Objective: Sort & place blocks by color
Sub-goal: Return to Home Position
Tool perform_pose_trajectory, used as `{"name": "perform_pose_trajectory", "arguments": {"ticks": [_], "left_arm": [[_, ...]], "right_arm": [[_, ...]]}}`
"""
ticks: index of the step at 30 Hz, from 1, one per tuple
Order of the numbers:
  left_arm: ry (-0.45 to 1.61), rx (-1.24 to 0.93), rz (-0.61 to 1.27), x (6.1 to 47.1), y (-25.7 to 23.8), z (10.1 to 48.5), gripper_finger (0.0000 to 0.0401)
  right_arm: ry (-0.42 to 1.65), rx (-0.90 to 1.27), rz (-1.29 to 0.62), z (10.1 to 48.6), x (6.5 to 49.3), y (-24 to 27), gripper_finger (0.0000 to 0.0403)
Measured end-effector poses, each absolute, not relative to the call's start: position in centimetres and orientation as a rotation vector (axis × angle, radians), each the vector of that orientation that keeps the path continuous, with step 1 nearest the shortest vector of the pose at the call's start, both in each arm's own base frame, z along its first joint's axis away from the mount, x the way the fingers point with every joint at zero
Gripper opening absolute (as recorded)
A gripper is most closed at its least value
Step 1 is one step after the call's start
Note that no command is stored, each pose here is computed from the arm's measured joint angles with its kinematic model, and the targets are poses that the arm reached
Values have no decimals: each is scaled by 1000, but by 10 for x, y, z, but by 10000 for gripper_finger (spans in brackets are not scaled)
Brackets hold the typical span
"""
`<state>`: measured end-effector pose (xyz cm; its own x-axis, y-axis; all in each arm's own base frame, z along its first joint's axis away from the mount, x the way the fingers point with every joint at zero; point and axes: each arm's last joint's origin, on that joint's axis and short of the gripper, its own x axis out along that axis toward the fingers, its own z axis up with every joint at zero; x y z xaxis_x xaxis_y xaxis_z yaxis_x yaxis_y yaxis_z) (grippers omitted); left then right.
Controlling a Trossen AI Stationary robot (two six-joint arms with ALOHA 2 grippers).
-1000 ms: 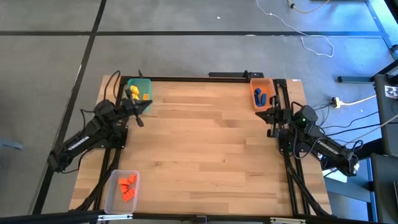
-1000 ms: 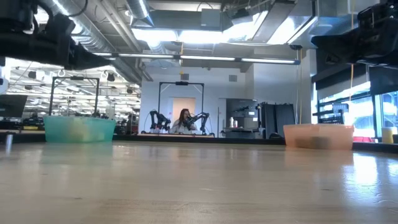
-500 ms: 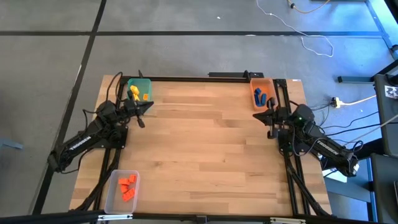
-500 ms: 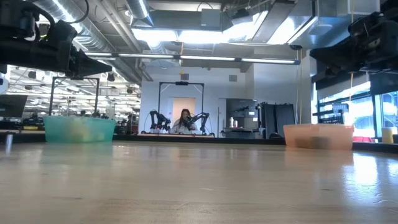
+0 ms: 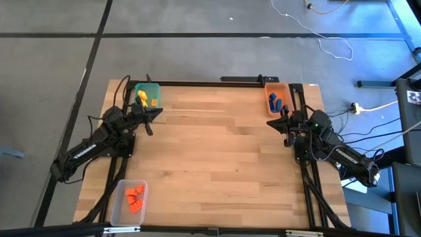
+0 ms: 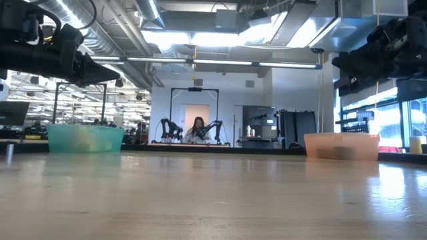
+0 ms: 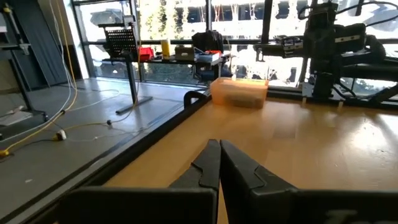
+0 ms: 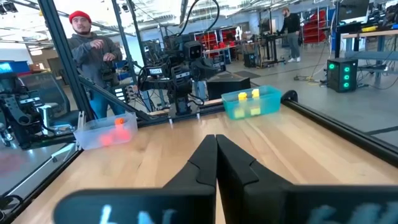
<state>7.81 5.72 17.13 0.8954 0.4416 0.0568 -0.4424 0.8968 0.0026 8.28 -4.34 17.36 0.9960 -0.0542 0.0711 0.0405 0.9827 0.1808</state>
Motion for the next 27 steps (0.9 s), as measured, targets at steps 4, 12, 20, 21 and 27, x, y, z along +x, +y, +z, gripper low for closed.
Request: {"name": "perform_pose_trajectory", "arguments": {"ticks": [4,12,20,21,27], "left_arm": [[-55,18,458,78,57,171,0],[-55,19,457,78,57,171,0],[-55,19,457,78,57,171,0],[-55,19,457,78,57,171,0],[-55,19,457,78,57,171,0]], "right_arm": [[-77,204,-47,174,83,-43,0],[-87,639,-29,174,83,-43,0],[-90,726,-25,174,83,-43,0],[-90,728,-25,174,83,-43,0],[-90,727,-25,174,83,-43,0]]}}
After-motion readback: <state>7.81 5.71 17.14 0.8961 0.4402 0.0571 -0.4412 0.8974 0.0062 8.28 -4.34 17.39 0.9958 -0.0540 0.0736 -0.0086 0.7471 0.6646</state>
